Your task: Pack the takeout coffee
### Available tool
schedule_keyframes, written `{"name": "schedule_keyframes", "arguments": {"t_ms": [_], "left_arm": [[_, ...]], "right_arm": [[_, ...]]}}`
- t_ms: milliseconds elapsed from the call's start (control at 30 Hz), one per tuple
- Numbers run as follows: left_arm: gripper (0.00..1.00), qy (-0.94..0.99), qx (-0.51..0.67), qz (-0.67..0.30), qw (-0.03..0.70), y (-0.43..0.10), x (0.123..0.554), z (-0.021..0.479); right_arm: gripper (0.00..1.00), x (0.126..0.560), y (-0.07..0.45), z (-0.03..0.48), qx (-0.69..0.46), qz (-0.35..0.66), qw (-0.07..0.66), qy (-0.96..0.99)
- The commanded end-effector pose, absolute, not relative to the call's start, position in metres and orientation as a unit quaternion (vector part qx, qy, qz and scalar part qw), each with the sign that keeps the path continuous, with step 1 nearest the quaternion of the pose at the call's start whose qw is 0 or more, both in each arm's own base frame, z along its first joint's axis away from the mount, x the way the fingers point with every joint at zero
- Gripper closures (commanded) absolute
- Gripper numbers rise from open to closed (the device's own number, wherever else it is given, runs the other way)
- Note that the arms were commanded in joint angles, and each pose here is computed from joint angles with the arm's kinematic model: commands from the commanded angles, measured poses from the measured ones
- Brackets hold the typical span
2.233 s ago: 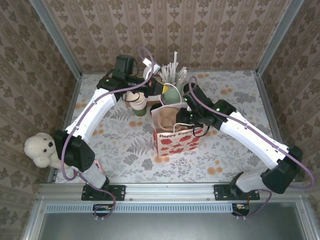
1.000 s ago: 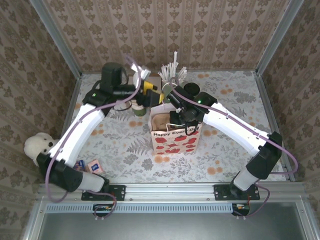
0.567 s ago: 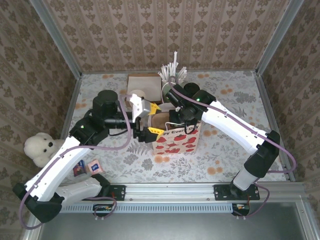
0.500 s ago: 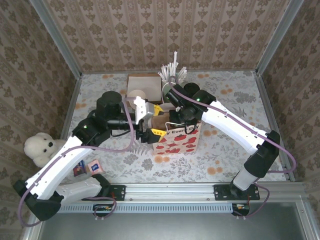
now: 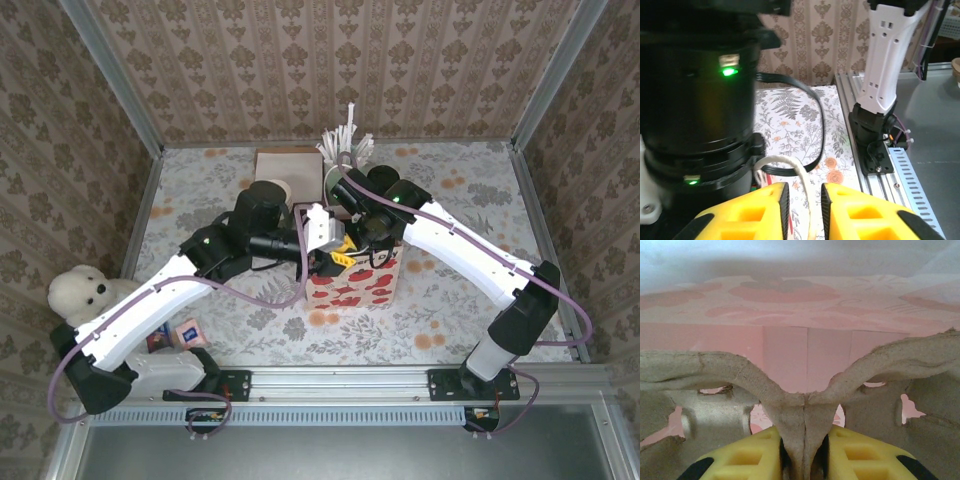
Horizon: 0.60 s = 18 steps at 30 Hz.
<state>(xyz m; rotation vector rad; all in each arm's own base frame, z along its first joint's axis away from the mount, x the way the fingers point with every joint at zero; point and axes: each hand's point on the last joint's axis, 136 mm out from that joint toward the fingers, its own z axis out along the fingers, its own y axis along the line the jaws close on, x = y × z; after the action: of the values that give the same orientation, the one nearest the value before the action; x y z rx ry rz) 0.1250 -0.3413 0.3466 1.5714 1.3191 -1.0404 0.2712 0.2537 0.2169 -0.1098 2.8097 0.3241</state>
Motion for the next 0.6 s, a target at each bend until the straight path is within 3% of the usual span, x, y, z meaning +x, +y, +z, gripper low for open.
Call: {"name": "schedule_keyframes", "arguments": {"t_ms": [0, 133, 567], "left_arm": [[0.8, 0.497, 0.657, -0.389, 0.413, -0.336, 0.112, 0.345], [0.86, 0.497, 0.68, -0.366, 0.395, -0.334, 0.108, 0.327], [0.82, 0.4, 0.748, -0.389, 0.36, -0.326, 0.065, 0.343]], "right_arm": [[0.75, 0.269, 0.259, 0.219, -0.036, 0.123, 0.14, 0.982], [0.75, 0.268, 0.256, 0.216, -0.036, 0.11, 0.121, 0.986], [0.75, 0.279, 0.259, 0.203, -0.031, 0.109, 0.108, 0.988]]}}
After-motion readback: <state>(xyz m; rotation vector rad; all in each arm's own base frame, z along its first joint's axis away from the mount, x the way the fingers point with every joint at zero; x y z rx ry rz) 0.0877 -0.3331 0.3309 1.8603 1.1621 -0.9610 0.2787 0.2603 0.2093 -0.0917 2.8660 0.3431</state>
